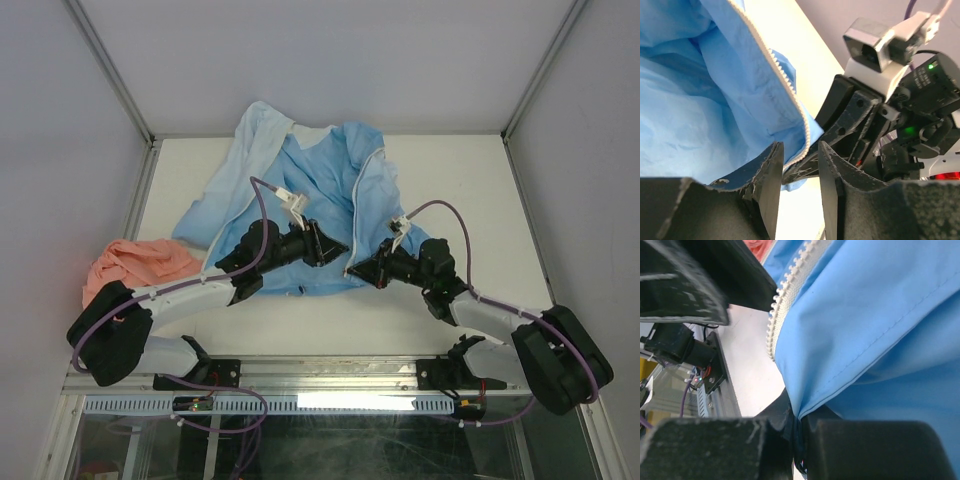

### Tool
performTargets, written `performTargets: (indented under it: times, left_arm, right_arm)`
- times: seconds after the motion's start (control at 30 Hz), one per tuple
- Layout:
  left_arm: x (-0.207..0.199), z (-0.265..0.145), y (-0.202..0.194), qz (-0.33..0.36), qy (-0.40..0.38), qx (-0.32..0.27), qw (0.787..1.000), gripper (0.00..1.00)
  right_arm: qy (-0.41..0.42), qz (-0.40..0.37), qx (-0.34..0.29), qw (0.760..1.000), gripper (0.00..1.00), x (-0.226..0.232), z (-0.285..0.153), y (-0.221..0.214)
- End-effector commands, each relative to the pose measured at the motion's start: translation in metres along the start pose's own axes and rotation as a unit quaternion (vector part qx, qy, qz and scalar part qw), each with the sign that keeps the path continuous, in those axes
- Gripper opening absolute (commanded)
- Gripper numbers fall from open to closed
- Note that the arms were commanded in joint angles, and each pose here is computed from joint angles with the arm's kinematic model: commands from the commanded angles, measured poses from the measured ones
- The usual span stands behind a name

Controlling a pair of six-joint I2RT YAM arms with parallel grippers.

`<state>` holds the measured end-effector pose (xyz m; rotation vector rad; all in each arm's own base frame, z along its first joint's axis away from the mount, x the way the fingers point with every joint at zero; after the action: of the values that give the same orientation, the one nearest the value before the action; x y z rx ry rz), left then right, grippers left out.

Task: Zip up the jacket

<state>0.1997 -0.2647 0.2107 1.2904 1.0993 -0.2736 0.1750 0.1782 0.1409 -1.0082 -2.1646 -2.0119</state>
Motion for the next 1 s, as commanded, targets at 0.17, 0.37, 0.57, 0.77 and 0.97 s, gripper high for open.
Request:
performTargets:
  times: [0.17,0.37,0.57,0.77,0.97]
  left_arm:
    - [0.009,0.000,-0.015,0.003,0.001,0.029,1.000,0.32]
    - [0.013,0.005,-0.026,-0.006,-0.008,0.060,0.998,0.28]
    - [0.016,-0.004,-0.039,-0.022,-0.015,0.065,0.998,0.30]
    - [0.016,-0.010,-0.040,-0.026,-0.011,0.052,0.998,0.34]
    - [0.017,-0.017,-0.039,-0.026,-0.009,0.031,0.999,0.37]
  right_arm:
    - [0.078,-0.044,-0.033,0.995,0.00,0.018,-0.002,0.022]
    - [0.072,-0.047,-0.042,0.995,0.00,0.020,-0.004,0.027]
    - [0.070,-0.043,-0.041,0.996,0.00,0.019,-0.002,0.028]
    - [0.064,-0.040,-0.039,0.996,0.00,0.017,-0.001,0.026]
    - [0.067,-0.040,-0.038,0.996,0.00,0.017,-0.001,0.028]
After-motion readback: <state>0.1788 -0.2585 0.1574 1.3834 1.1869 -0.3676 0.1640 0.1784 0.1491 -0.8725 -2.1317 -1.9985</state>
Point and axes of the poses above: each gripper's point midway between its finger pads, its own z axis out along the fingers, its own x axis along the line the jaws close on, y = z × x, the point moved 9 cm from there along -z, back along the fingers, and after that the axes turned 10 degrees about -z, right-handed, at the moved point
